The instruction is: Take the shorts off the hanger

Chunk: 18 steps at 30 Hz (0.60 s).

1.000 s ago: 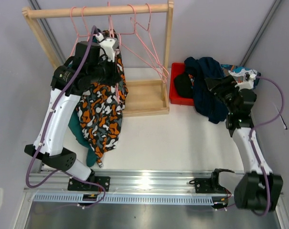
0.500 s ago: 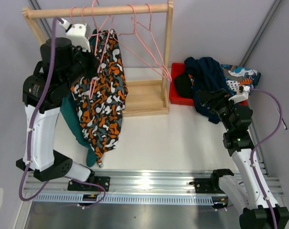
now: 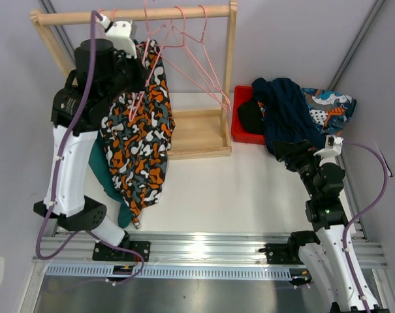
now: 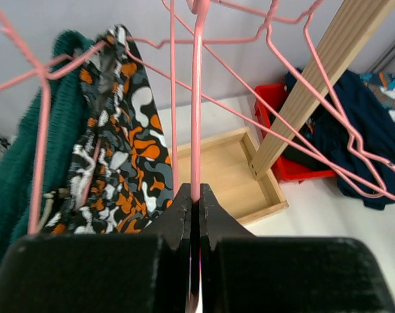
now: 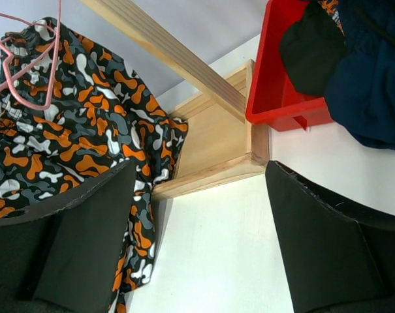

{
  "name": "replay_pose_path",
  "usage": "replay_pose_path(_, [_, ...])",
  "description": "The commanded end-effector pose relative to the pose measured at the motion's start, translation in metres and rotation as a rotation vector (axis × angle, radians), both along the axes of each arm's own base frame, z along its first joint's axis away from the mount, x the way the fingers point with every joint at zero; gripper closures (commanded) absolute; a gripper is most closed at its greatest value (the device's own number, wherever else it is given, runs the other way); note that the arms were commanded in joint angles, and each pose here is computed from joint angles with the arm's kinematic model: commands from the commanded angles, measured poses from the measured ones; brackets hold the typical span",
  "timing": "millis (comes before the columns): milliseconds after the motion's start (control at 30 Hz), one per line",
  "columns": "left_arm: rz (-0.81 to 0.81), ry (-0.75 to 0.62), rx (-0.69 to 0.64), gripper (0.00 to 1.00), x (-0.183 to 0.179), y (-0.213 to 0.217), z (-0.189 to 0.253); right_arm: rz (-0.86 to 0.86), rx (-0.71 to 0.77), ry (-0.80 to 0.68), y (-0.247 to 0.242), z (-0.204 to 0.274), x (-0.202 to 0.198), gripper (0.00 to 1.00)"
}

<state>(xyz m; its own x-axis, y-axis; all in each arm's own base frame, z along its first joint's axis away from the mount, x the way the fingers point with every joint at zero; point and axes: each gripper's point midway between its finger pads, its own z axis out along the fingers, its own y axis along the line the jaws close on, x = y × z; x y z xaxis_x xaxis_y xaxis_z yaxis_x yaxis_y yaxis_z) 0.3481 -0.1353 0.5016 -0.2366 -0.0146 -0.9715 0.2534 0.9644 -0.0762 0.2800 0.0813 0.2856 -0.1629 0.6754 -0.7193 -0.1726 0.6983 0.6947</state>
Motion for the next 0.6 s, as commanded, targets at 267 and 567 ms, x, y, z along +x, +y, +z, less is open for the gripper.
replay_pose_path(267, [0.048,0.038,-0.079,1.0,0.051,-0.011,-0.023,-0.016,-0.009,0.031,-0.004,-0.024,-0.021,0.13])
replay_pose_path(567, [0.057,0.105,-0.102,0.95,0.064,-0.012,-0.044,-0.017,-0.015,0.056,-0.006,-0.038,-0.029,0.1])
